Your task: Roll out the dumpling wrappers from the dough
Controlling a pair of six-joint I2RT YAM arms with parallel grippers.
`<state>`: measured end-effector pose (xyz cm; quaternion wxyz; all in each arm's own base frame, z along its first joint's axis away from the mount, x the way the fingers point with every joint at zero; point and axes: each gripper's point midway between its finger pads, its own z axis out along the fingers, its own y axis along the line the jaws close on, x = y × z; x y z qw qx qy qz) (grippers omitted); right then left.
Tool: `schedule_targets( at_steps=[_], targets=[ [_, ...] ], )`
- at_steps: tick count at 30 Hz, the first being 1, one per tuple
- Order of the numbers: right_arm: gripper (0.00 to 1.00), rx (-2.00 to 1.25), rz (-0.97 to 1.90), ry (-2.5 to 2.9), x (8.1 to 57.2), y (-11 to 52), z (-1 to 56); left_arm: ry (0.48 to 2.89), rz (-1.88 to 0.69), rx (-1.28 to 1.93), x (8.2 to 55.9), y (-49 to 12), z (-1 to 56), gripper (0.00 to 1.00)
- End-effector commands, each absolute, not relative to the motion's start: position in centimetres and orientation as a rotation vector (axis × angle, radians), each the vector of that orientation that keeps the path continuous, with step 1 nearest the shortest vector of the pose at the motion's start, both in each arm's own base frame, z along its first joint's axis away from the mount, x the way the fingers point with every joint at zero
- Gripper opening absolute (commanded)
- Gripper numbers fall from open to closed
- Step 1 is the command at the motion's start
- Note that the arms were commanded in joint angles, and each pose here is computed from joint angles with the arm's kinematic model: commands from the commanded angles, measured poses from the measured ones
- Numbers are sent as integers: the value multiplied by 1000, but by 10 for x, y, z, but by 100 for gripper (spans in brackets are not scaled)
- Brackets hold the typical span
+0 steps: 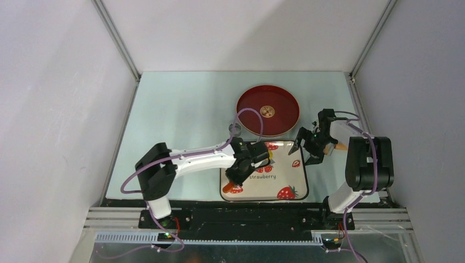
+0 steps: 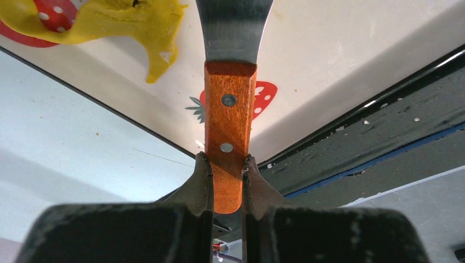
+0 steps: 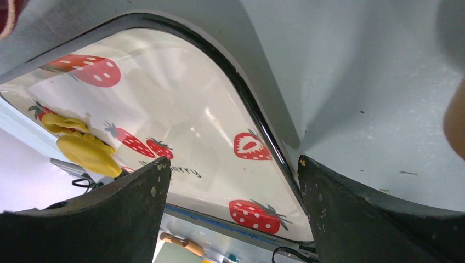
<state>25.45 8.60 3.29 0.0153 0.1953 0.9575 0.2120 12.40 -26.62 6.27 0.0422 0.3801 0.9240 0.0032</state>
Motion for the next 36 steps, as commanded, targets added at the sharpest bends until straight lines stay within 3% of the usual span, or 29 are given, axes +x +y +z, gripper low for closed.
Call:
schedule_targets(
  at_steps=[1,9,17,26,33,36],
  targets=[
    [90,610,695,2938,255,83,47,2753,-83,1075,134,-275,83,0],
    [92,580,665,2889,262,79,70,2756,-149,1045,142,-277,91,0],
    [91,498,639,2830,286,81,107,2770,-186,947,179,-272,101,0],
    [86,324,758,2779,322,126,138,2770,-158,887,225,-275,105,0],
    [66,230,909,2762,355,170,150,2764,-163,840,267,-290,107,0],
    [49,209,977,2760,373,187,150,2765,-186,804,287,-295,106,0]
  ],
)
